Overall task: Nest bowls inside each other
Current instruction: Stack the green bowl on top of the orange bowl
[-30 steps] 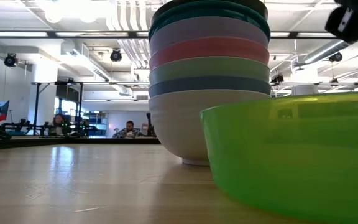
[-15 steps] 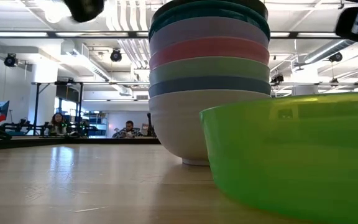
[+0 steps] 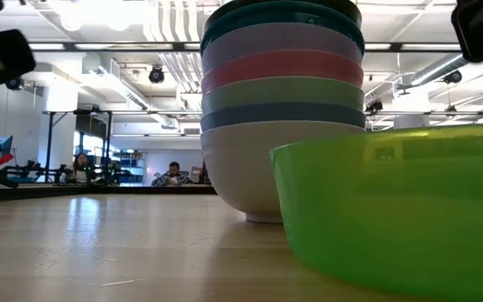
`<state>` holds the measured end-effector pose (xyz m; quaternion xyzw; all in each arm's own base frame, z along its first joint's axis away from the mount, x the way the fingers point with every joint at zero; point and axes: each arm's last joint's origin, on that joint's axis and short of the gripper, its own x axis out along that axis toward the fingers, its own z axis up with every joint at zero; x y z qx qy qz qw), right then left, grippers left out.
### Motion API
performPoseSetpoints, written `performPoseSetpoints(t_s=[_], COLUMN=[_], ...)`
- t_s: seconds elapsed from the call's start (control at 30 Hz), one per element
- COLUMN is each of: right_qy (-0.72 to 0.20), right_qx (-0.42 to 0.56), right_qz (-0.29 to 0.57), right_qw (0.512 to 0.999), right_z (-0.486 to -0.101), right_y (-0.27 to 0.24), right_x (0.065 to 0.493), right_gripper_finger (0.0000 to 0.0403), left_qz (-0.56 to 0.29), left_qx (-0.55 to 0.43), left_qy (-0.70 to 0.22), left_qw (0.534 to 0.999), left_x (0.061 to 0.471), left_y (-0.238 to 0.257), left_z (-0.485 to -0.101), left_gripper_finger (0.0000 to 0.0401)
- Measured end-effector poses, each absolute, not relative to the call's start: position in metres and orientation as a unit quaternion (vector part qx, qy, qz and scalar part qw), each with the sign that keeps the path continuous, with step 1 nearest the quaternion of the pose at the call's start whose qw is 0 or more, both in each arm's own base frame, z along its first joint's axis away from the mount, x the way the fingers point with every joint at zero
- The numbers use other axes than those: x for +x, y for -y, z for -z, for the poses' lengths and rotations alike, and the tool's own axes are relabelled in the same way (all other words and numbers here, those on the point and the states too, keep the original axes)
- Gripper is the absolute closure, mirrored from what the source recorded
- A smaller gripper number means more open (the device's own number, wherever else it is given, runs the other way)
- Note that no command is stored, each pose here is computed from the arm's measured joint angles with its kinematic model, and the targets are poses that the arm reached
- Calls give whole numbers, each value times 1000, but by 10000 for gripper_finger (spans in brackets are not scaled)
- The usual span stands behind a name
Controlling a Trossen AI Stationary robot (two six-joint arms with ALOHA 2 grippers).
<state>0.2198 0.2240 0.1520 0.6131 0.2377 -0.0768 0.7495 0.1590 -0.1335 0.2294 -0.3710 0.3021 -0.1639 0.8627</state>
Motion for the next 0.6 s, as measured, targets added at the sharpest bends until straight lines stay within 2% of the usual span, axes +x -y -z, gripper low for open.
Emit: performPoseSetpoints(t_s=[0.13,0.3,0.4,0.6], right_qy=[-254,-281,-307,-351], right_qx=[616,570,529,469], right_qz=[115,160,213,343], right_qw=[737,756,762,734], right_z=[-143,-160,-176,-205], right_y=[-242,-254,-253,-241], right_x=[236,246,246,237], right_gripper_finger=[281,248,240,239], left_qz=[170,187,201,212], left_qx=[-366,-352,-341,-328], left_qy=[-310,-317,-317,-323], left_qw=[861,861,862,862], left_x=[156,155,155,154], left_y=[135,136,136,136], left_z=[-225,-224,-225,-223], left_gripper_finger=[401,401,401,401])
